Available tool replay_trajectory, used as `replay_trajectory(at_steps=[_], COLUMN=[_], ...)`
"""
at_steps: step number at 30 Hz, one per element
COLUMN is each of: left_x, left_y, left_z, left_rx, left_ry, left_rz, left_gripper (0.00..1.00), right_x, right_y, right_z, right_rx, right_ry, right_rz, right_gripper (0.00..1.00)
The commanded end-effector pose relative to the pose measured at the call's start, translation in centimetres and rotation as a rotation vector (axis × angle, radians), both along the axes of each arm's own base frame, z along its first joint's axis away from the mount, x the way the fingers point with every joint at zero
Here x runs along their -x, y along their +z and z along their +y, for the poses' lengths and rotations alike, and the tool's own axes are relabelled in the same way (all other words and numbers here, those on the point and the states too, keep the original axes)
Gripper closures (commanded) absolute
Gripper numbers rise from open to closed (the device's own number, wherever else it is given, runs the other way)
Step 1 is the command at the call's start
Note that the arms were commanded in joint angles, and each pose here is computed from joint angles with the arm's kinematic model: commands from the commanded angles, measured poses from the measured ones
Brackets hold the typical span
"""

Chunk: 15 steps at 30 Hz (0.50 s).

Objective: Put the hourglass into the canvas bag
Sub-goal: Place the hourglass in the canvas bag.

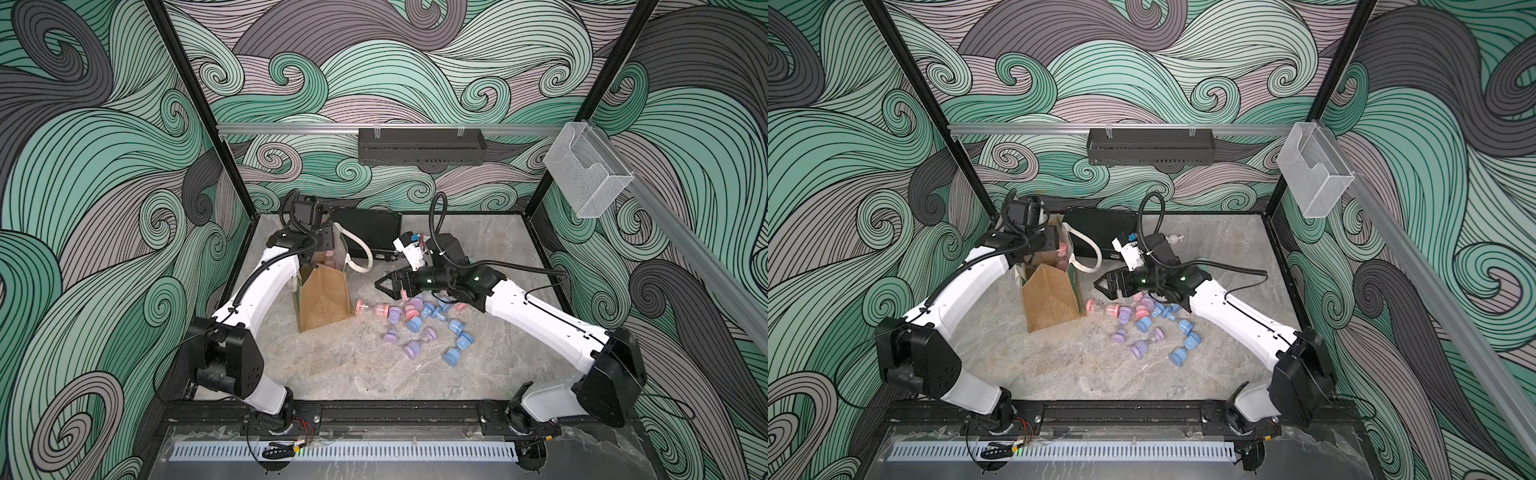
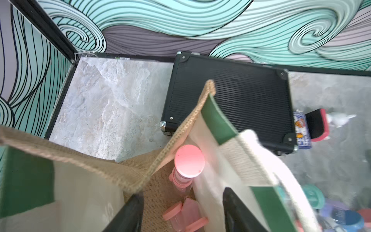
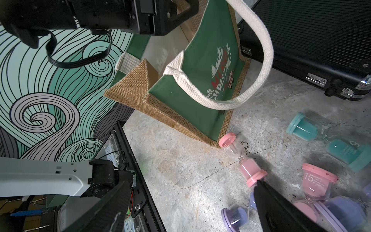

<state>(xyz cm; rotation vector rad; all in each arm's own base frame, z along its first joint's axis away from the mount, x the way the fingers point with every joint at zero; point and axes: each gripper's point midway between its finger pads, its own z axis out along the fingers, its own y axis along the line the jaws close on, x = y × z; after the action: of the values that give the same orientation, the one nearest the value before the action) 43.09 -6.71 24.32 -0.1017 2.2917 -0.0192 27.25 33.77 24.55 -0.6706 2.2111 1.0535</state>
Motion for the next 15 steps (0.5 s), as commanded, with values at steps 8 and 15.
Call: replay_trajectory(at_steps=[8, 15], left_x=[5.6, 10.8], left_y=[8.2, 8.0], left_z=[-2.6, -7.7], left_rx=[0.284, 0.349], left_ry=[-0.085, -0.248], left_rz=[-0.133, -0.069], left_gripper=[0.36, 0.36], right_x=[1.2, 2.5], right_y=[1.7, -1.9], right_z=[-3.2, -6.0], right_rx=[0.049, 0.124], right_ry=[-0.05, -0.101], right_rz=[-0.015, 0.083], right_gripper=[0.0, 0.0])
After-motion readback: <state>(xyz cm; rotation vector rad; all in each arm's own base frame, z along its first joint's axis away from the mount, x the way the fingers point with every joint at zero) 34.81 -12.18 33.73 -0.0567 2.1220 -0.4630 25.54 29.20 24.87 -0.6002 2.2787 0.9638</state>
